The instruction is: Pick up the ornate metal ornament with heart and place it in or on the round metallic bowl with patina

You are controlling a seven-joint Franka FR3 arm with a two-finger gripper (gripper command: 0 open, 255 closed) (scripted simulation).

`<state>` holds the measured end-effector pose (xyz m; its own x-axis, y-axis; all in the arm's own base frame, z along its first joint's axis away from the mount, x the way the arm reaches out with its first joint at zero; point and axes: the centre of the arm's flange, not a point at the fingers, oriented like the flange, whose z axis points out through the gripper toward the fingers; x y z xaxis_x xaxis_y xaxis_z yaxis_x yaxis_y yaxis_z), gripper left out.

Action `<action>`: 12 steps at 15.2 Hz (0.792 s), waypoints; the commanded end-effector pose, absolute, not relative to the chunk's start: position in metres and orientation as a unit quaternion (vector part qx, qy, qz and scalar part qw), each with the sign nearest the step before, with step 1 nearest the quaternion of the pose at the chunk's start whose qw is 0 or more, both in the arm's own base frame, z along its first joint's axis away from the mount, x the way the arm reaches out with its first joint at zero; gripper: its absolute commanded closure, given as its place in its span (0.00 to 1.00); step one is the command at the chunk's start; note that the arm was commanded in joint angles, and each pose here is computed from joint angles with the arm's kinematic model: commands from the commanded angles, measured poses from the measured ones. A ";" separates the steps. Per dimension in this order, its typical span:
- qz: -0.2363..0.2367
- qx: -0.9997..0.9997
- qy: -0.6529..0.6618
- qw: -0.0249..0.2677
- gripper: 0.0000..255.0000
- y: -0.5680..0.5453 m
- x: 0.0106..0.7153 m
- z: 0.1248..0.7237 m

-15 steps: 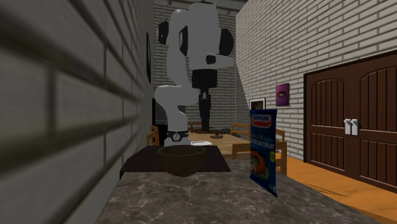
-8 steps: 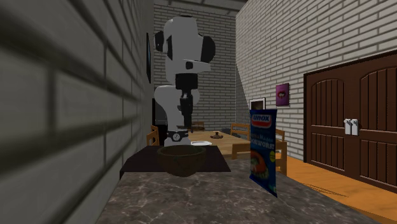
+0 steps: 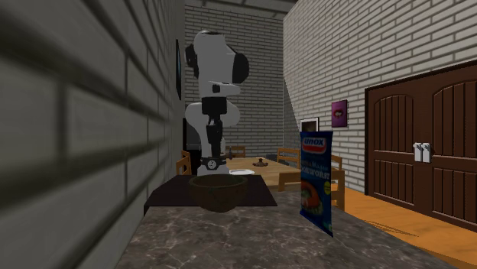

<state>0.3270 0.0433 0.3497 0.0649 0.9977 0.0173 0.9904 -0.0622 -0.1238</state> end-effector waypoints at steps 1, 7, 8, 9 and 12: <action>0.036 -0.728 -0.683 0.051 1.00 0.043 0.326 0.340; 0.036 -0.728 -0.683 0.051 1.00 0.043 0.326 0.308; 0.036 -0.728 -0.683 0.051 1.00 0.043 0.326 0.303; 0.036 -0.728 -0.683 0.051 1.00 0.043 0.326 0.297; 0.036 -0.728 -0.683 0.051 1.00 0.043 0.326 0.282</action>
<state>0.3274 0.0437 0.2884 0.0648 0.9977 0.0174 0.9904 -0.0622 -0.1237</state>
